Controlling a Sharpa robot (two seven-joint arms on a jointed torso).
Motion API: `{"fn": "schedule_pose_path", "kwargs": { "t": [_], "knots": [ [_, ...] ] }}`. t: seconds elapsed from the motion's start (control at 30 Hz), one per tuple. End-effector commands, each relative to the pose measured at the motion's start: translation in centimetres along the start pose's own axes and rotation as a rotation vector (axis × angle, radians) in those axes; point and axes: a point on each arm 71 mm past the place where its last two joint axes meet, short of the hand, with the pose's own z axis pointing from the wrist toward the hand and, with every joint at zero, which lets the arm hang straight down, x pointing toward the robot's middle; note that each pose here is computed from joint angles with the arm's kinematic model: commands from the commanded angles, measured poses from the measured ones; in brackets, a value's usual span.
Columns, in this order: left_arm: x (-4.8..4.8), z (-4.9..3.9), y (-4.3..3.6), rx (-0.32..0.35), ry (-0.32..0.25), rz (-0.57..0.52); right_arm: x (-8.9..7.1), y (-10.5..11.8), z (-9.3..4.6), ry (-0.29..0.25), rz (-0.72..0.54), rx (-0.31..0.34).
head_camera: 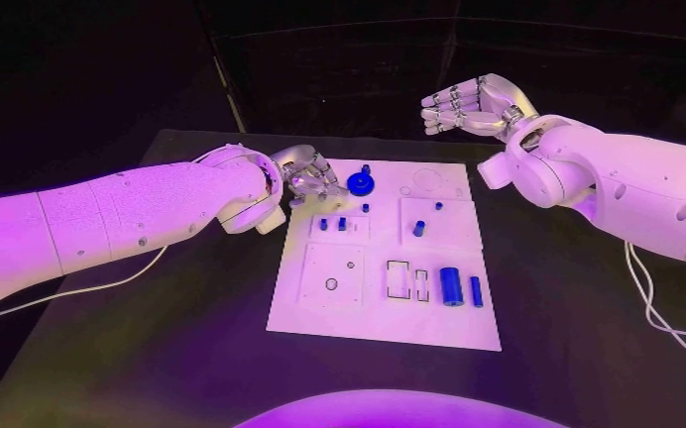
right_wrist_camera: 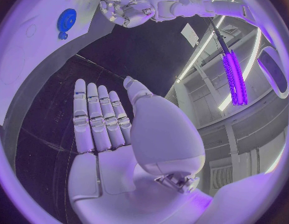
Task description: Assemble the parts on the task board
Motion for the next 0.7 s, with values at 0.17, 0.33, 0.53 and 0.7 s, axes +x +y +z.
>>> {"fn": "schedule_pose_path", "kwargs": {
  "t": [0.17,0.33,0.53,0.7],
  "knots": [
    [-0.38,0.94,-2.73,0.318,-0.035,-0.058,0.1,0.2,0.1,-0.003,0.003,-0.017],
    [0.16,1.7,-3.68,0.416,0.016,0.09,0.1,0.2,0.1,-0.007,0.001,-0.019],
    [0.92,2.8,-4.2,0.433,0.064,0.27,0.2,0.2,0.2,-0.006,0.002,-0.02],
    [1.3,3.87,-4.14,0.405,0.089,0.402,0.2,0.2,0.2,-0.006,0.002,-0.019]
  ]
}}
